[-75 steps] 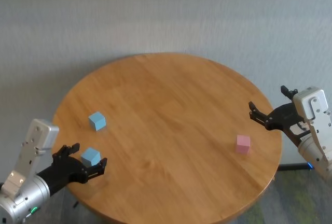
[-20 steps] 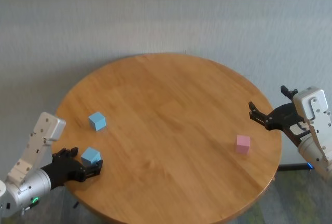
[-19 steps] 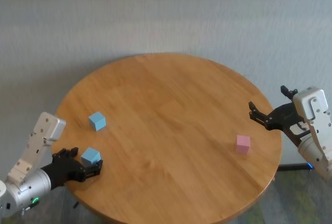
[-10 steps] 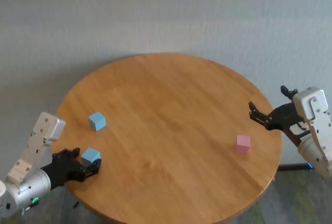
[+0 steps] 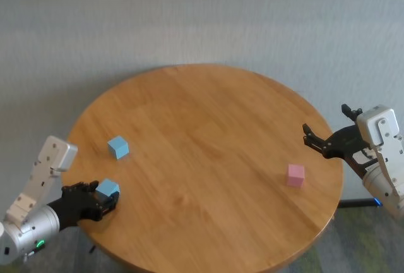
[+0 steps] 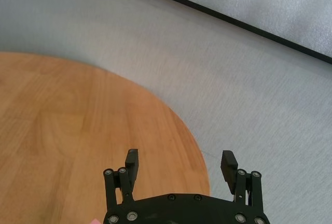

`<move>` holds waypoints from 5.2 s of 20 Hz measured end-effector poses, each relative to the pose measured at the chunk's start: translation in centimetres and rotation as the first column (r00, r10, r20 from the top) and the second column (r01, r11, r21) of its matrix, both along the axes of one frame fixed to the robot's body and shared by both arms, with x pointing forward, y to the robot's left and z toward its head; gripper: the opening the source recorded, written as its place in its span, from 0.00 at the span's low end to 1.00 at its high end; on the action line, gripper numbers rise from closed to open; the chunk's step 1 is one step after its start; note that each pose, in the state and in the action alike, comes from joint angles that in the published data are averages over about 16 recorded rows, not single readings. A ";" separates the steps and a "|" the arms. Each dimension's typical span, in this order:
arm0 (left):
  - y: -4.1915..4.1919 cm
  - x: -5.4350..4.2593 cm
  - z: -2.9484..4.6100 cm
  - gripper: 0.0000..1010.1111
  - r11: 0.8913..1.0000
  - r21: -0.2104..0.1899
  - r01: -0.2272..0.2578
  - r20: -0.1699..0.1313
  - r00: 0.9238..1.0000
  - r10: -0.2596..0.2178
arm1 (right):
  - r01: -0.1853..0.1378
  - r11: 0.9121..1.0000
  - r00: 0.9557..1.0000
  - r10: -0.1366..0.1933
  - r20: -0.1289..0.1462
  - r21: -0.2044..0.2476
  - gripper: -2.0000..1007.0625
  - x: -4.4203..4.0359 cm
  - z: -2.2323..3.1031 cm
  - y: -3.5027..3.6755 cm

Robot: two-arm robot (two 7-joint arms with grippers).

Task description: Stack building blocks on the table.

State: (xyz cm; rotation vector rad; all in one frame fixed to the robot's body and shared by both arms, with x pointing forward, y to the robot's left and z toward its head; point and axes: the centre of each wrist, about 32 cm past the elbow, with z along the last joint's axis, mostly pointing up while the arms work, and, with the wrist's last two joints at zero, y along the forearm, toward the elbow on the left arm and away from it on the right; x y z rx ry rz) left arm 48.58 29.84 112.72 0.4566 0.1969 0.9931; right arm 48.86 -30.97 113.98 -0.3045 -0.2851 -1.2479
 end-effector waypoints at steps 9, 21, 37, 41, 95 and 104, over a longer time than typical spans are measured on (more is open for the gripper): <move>0.23 -0.16 0.66 0.43 1.000 -0.004 0.015 0.020 1.000 -0.014 | 0.000 1.000 1.000 0.000 0.000 0.000 1.00 0.00 0.00 0.00; 0.21 -0.27 0.70 0.40 0.999 -0.009 0.035 0.015 0.999 -0.035 | 0.000 1.000 1.000 0.000 0.000 0.000 1.00 0.00 0.00 0.00; -0.33 1.20 2.19 0.40 0.985 -0.011 0.172 0.094 0.981 -0.170 | 0.000 1.000 1.000 0.000 0.000 0.000 1.00 0.00 0.00 0.00; -1.09 2.10 2.76 0.40 0.970 -0.009 0.242 0.114 0.964 -0.240 | 0.000 1.000 1.000 0.000 0.000 0.000 1.00 0.00 0.00 0.00; -8.32 8.66 1.18 0.40 0.878 -0.008 0.478 0.047 0.877 -0.477 | 0.000 1.000 1.000 0.000 0.000 0.000 1.00 0.00 0.00 0.00; -8.36 8.68 1.00 0.47 0.879 -0.018 0.477 0.049 0.878 -0.476 | 0.000 1.000 1.000 0.000 0.000 0.000 1.00 0.00 0.00 0.00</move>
